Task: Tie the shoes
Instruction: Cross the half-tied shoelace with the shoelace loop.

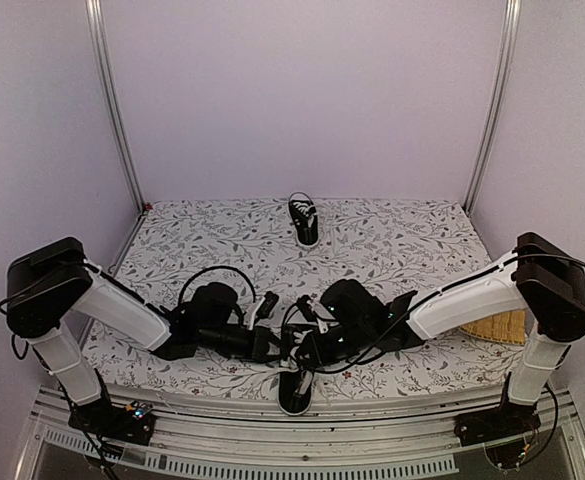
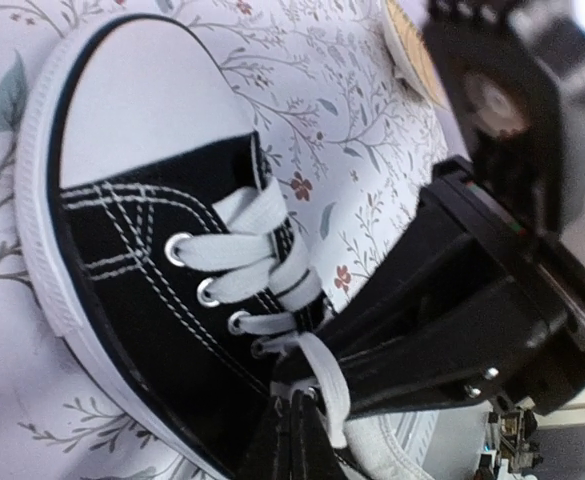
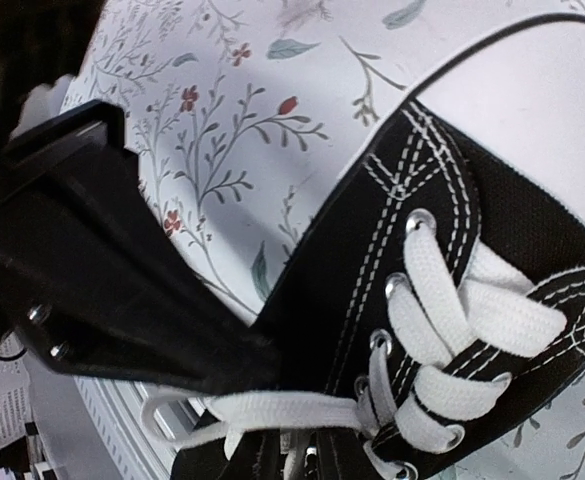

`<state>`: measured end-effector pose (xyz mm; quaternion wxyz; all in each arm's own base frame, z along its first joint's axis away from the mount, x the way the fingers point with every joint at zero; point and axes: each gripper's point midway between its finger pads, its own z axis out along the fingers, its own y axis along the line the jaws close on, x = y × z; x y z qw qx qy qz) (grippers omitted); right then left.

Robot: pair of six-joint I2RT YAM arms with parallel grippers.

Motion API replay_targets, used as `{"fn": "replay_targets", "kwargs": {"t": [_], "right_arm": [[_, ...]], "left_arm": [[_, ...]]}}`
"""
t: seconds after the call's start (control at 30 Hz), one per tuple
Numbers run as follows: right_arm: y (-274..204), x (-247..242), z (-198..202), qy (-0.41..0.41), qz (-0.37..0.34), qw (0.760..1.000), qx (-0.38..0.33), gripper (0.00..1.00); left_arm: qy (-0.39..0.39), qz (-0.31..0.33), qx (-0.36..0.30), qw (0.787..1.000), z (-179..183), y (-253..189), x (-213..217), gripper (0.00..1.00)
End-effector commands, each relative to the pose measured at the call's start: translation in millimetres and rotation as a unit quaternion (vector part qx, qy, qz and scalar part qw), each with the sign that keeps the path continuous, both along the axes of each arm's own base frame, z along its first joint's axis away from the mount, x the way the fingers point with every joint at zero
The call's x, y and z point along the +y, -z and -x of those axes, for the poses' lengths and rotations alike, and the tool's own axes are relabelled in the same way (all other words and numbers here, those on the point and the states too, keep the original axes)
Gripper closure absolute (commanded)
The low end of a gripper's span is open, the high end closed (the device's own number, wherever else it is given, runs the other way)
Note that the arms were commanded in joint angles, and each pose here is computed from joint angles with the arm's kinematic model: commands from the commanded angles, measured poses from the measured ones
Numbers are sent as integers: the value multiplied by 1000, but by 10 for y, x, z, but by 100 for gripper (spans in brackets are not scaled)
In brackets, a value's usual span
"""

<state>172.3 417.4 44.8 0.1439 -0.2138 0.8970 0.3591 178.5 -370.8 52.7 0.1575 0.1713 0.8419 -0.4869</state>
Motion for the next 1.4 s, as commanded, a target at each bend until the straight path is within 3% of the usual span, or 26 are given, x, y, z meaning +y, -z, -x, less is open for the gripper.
{"fn": "replay_targets", "kwargs": {"t": [0.0,0.13,0.4,0.7,0.9,1.23,1.37], "right_arm": [[-159,-115,-60,12,8,1000,-28,80],[-225,-199,-55,15,16,999,-36,71],[-295,-300,-14,13,18,999,-42,66],[-324,-150,64,-30,-17,998,-46,69],[-333,-75,124,-54,-26,997,-49,67],[-194,-106,164,-66,6,995,-70,68],[-114,-127,134,-58,28,995,-78,79]], "left_arm": [[-41,-29,8,999,-46,73,130,100],[-52,-33,9,998,-63,70,165,100],[-55,-31,5,998,-59,41,192,100],[-35,-13,-6,999,-30,-59,137,99],[-17,2,-23,1000,-21,-159,78,85],[0,7,-33,999,-5,-180,-2,83],[4,6,-35,999,1,-165,-21,82]]}}
